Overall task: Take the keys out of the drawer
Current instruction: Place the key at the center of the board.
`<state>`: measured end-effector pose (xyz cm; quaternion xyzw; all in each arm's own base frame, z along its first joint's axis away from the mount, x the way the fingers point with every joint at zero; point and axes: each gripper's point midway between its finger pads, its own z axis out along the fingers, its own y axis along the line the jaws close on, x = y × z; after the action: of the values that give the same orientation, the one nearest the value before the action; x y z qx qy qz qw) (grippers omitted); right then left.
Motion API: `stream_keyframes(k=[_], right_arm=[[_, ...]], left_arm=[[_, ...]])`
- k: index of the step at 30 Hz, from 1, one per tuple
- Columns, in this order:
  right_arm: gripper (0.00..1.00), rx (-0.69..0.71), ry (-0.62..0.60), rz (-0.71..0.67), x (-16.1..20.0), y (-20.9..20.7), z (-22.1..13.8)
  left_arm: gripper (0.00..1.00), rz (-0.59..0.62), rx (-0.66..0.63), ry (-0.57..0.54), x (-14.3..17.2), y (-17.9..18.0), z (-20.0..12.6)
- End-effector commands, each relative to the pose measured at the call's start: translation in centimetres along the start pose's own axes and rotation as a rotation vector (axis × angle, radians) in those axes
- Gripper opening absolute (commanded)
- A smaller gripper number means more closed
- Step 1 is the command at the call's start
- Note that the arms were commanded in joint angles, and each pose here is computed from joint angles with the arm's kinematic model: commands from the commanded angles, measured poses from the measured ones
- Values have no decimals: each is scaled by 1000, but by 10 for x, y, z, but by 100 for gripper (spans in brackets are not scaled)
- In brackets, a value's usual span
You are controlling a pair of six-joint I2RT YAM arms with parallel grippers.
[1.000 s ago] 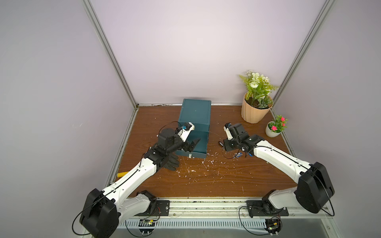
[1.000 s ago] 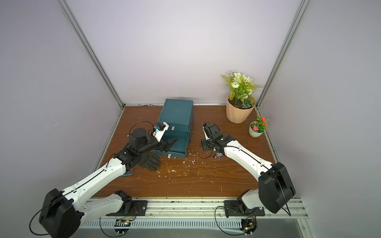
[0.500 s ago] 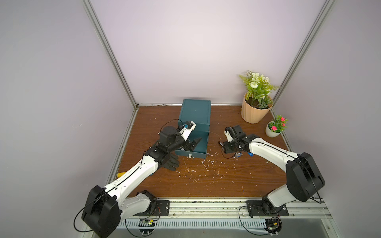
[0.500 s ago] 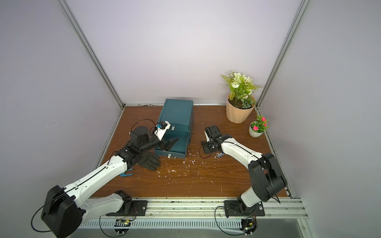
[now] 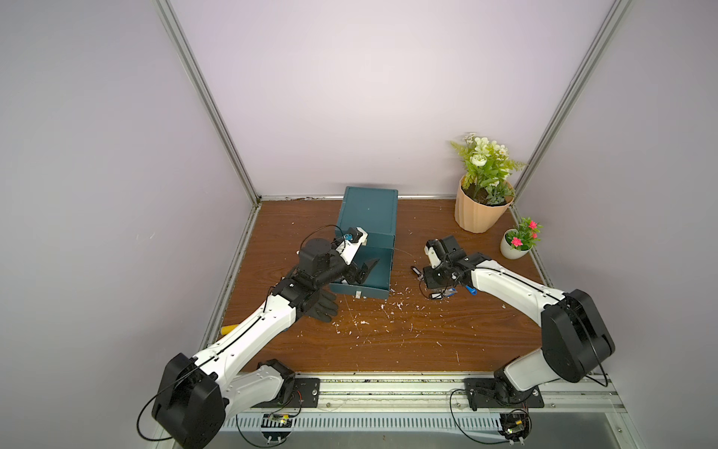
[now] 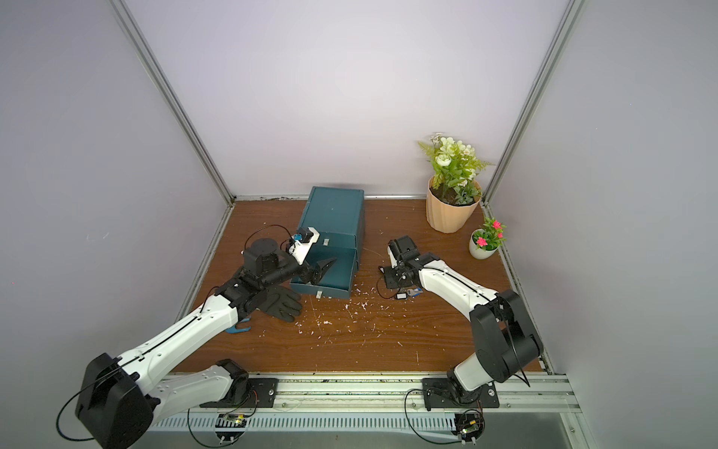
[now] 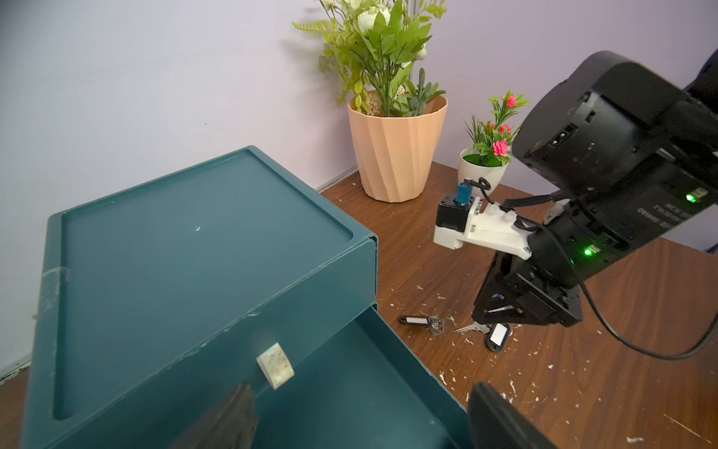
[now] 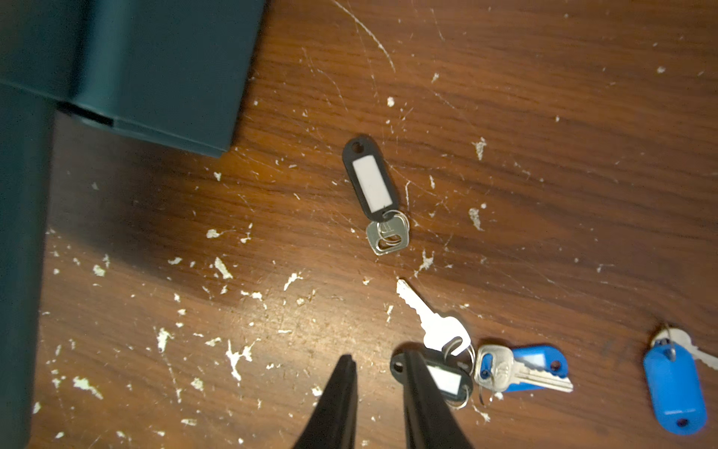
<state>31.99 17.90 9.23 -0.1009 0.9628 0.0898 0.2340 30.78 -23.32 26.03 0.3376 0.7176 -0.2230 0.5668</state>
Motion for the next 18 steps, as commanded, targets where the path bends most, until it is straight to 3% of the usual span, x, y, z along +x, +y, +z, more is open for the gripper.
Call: stream_keyframes(k=[1,12,18], right_arm=[[26,-17,-59,-11,-19,5,-23],[24,-125,-172,-101,-56,31,-59],[26,-327,-297,-371,-82,81,-111]], left_arm=[[89,-2,-24,-7,2,-1,-6],[88,-3,-84,-22,4,6,-18],[88,-61,-225,-48,7,26,-36]])
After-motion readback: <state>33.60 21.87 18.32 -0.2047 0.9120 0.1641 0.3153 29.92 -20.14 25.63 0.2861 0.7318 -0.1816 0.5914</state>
